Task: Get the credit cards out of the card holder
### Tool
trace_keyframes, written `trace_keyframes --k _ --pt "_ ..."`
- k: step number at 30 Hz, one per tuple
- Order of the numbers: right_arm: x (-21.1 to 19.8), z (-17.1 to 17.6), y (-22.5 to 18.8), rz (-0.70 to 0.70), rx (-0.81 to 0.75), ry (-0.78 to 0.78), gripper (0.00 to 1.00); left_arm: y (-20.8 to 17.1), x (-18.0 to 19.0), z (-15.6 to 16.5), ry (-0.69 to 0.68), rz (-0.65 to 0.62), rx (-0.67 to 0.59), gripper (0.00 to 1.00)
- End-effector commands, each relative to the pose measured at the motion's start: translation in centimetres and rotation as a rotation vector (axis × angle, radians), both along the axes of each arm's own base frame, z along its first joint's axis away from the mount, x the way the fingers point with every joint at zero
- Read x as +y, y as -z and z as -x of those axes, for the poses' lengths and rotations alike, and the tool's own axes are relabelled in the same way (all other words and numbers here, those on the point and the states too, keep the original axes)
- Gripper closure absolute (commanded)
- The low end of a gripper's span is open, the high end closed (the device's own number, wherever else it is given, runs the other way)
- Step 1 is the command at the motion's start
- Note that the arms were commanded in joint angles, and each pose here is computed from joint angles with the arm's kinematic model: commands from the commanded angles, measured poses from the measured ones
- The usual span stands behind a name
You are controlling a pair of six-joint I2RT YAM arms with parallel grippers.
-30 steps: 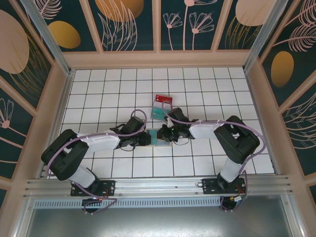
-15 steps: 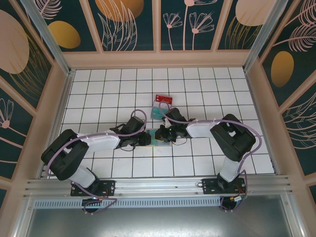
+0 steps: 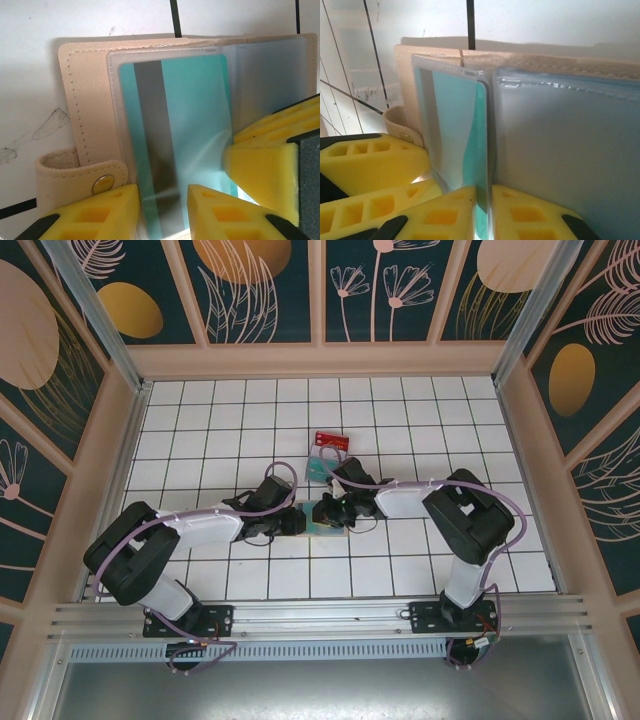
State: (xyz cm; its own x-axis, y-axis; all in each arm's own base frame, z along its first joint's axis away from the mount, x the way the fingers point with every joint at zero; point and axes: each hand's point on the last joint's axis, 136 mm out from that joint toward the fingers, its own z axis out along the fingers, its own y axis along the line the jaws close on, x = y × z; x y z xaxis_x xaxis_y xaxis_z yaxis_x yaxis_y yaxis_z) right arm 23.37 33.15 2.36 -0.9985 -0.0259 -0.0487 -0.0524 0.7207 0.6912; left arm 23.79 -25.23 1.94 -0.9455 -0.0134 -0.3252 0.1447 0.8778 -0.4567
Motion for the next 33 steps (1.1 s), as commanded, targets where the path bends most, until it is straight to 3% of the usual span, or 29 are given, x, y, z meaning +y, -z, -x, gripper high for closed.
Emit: trace_keyframes --k 1,6,33 --pt "0.7 0.7 0.6 -0.009 0.022 -0.033 0.83 1.7 0.5 1.4 0.011 -0.037 0.078 0.66" --pt "0.5 0.6 0.3 -0.008 0.012 -0.025 1.00 1.8 0.7 1.4 0.009 -0.041 0.080 0.66" --pt "-6.1 -0.4 -1.7 -0.004 -0.057 0.095 1.00 1.7 0.9 1.5 0.007 -0.053 0.076 0.66"
